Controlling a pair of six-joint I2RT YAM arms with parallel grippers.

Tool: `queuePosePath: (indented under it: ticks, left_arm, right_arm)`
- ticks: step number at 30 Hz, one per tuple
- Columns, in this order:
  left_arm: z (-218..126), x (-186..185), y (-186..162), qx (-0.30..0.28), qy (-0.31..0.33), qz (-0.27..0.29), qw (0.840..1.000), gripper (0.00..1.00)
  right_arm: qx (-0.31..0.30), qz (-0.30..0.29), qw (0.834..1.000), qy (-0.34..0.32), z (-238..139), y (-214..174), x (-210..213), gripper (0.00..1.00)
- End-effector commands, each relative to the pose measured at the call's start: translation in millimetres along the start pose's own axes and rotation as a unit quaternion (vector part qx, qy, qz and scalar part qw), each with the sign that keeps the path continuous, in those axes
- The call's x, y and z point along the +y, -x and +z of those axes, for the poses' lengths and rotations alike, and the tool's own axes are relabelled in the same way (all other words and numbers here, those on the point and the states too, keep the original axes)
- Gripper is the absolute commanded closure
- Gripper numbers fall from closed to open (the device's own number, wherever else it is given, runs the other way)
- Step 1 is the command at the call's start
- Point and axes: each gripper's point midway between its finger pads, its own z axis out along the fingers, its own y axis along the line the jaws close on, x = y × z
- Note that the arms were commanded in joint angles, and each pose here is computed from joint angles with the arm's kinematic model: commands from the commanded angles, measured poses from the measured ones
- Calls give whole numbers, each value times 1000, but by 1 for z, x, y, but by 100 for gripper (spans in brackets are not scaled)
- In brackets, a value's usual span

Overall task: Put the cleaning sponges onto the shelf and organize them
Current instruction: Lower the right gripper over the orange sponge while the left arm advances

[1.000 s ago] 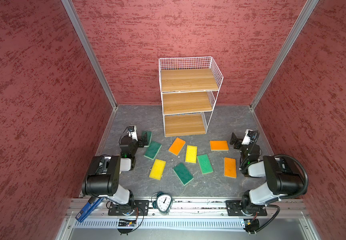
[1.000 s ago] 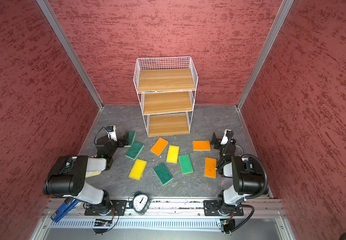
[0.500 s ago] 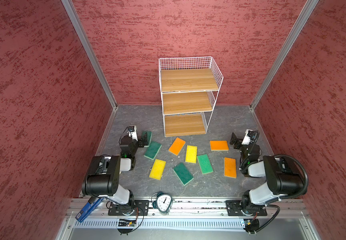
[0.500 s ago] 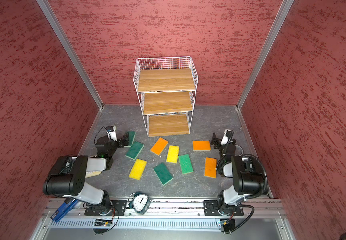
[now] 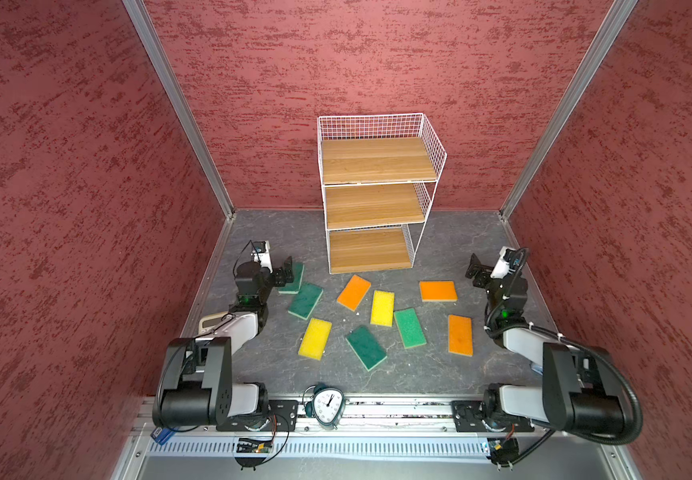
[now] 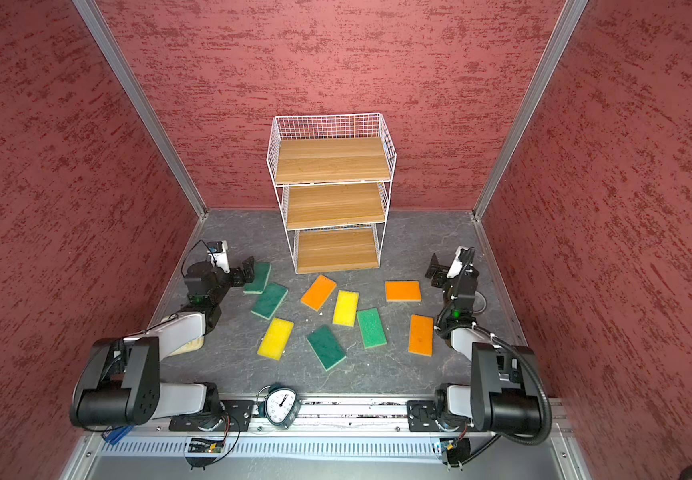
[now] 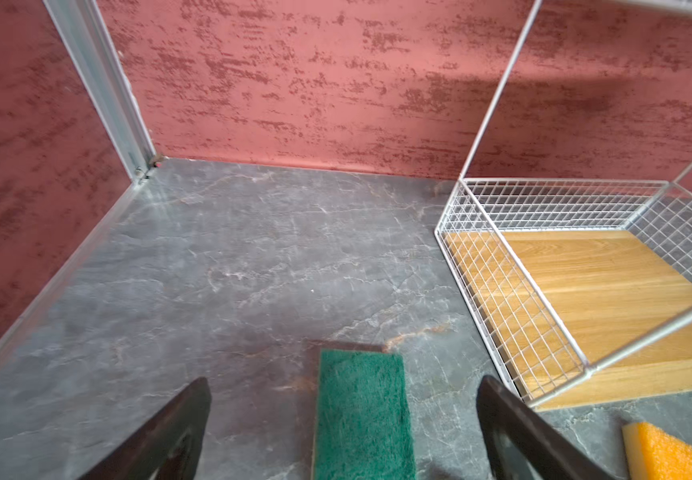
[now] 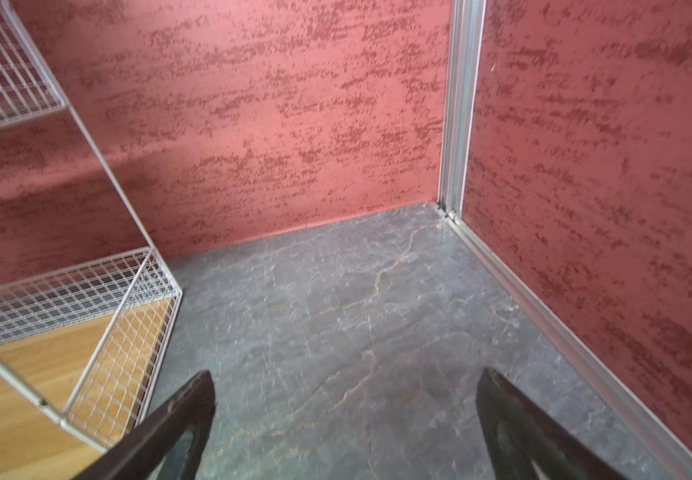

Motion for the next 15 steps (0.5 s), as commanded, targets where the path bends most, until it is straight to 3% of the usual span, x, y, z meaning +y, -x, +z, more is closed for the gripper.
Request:
queuePosePath:
  ticks: [1,7,15]
  left_arm:
    - [-12,6,-20,60,33,-11,998,0]
    - [-38,7,2,33,69,-66,995,0]
    - [-60,5,12,82,94,-112,986,0]
  right_arm:
    - [62,-3,997,-37,-5,-14,-8,1]
    - [92,33,991,-96,-21,3,-14,1]
    - [214,80,971,-68,-56,-20,8,1]
